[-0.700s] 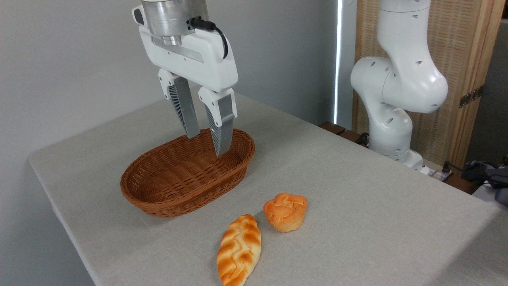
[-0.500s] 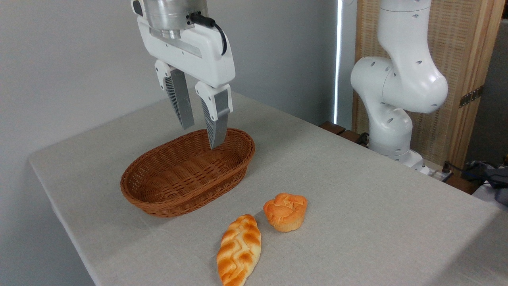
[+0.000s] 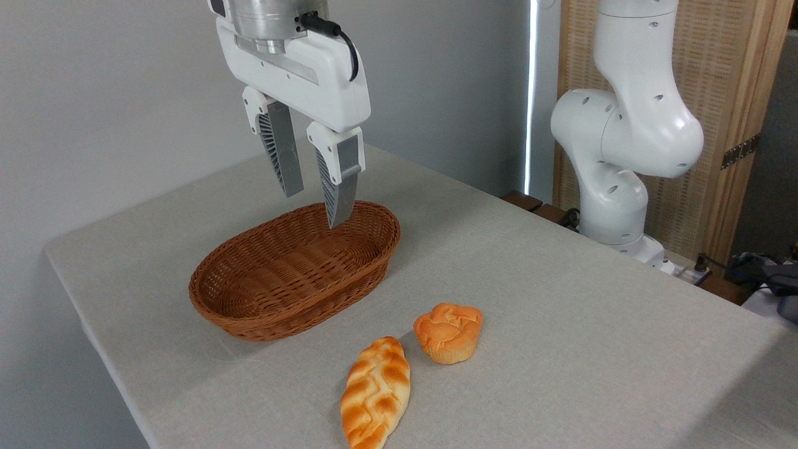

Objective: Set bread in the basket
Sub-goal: 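Move the open gripper from above the basket toward the round orange bun, then lower the open gripper down around the round orange bun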

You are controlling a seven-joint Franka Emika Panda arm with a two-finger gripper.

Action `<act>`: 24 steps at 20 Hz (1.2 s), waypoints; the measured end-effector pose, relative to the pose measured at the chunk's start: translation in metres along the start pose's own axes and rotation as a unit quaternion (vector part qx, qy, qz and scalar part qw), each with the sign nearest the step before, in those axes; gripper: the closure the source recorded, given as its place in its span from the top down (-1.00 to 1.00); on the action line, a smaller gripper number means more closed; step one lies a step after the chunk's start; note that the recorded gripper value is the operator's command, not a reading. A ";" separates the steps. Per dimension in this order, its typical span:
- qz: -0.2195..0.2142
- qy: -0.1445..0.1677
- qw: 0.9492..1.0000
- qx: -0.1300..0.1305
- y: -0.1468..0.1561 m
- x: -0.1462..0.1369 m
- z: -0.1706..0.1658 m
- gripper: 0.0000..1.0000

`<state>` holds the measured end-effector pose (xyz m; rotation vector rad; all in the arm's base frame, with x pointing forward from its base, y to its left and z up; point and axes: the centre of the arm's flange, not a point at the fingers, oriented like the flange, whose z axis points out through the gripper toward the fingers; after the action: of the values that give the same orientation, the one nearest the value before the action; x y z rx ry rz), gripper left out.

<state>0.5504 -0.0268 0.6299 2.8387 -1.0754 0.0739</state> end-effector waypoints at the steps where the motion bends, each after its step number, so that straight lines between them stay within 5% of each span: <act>1: 0.000 -0.001 1.000 -0.001 0.000 0.000 0.002 1.00; 8: 0.002 -0.010 1.000 -0.008 0.004 -0.010 0.014 1.00; 11: 0.041 -0.009 0.999 -0.006 0.015 -0.044 0.027 1.00; 18: 0.032 -0.014 0.999 -0.009 0.030 -0.149 0.069 1.00; 24: 0.026 0.000 1.000 0.014 0.011 -0.161 0.127 1.00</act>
<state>0.4236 0.0568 0.4915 2.8347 -1.1584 0.0950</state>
